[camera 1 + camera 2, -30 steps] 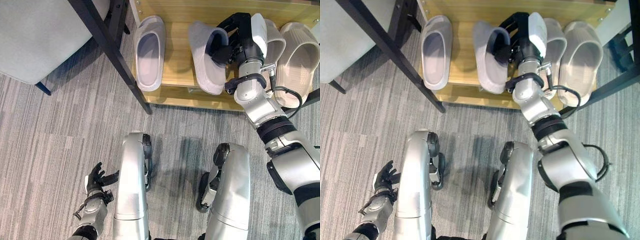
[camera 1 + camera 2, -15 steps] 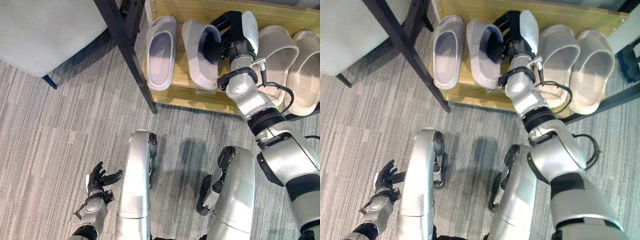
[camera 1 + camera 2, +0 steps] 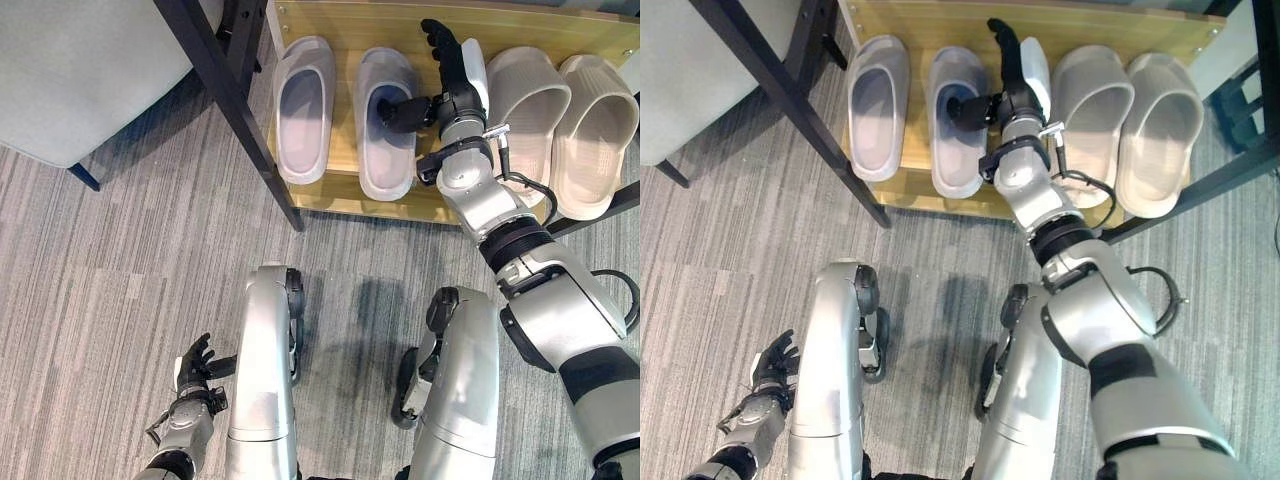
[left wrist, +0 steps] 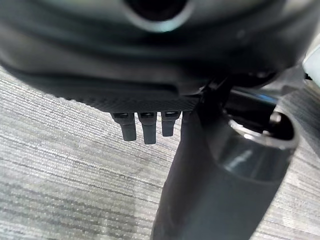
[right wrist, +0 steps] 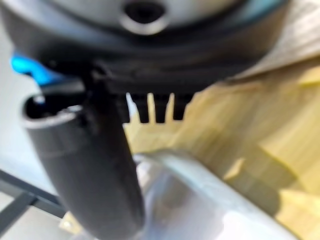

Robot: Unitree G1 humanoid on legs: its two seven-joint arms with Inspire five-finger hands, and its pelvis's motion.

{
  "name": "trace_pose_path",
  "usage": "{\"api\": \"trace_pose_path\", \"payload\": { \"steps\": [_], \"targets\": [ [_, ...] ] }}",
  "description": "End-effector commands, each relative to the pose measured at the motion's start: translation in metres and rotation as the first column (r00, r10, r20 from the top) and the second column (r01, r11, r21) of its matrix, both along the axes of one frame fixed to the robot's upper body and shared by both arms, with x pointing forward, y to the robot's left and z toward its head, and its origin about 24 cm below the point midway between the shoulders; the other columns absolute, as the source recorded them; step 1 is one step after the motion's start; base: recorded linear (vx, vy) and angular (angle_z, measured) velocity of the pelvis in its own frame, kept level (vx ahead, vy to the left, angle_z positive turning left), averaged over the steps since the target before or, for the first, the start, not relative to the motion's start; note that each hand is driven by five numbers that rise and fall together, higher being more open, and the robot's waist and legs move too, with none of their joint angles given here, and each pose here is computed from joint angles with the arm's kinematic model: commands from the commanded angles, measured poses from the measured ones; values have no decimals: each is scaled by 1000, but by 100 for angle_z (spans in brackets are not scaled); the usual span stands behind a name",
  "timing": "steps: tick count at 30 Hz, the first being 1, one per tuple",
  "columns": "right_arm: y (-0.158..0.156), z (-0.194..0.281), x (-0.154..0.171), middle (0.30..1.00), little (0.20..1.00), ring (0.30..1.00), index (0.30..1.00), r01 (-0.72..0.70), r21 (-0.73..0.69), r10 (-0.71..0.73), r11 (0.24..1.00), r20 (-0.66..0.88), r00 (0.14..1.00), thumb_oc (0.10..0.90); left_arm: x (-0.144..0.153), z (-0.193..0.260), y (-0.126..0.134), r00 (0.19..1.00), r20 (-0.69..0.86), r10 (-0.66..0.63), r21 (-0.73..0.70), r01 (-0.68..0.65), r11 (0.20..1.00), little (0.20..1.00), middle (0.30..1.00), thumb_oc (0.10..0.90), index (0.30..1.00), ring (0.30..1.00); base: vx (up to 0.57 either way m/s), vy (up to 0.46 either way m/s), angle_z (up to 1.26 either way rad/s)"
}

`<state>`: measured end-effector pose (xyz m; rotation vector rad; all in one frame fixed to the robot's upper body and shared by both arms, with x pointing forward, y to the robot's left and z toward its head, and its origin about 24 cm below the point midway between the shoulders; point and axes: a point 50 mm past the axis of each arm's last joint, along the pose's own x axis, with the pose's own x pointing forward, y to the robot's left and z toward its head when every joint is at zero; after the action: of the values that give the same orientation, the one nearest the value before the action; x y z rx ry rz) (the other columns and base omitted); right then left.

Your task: Arrange the slippers neatly on the shoe rack.

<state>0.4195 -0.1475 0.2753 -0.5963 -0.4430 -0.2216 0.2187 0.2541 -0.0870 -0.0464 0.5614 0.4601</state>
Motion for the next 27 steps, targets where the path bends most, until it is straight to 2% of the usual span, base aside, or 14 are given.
{"api": "trace_pose_path", "payload": {
  "steps": [1,6,8,17,23,27],
  "targets": [
    [34,53,-22,900,900,900,900,-175,18,164,984,254,953,800,-26,-9,17,998,-51,32,26,-31,999,900,900,800,900,900,0,0,0],
    [32,54,-32,900,900,900,900,-175,-2,166,985,319,933,800,-30,-15,13,996,-84,31,4,-30,1000,900,900,800,900,900,-4,3,-4],
    [21,45,-38,900,900,900,900,-162,23,144,987,352,925,800,-32,-16,10,996,-87,19,-9,-19,1000,900,900,800,900,900,-8,6,-2],
    [10,26,-86,900,900,900,900,-228,47,169,972,531,831,800,-34,-16,12,995,-91,28,32,-26,999,900,900,800,900,900,-1,-1,0],
    [24,6,-113,900,900,900,900,-322,6,266,947,550,792,800,-32,-14,12,996,-85,22,66,-16,998,900,900,800,900,900,0,0,0],
    [30,-11,-116,900,900,900,900,-340,20,283,940,507,814,800,-33,-15,7,996,-88,5,71,2,997,900,900,800,900,900,0,0,0]
  ]
}}
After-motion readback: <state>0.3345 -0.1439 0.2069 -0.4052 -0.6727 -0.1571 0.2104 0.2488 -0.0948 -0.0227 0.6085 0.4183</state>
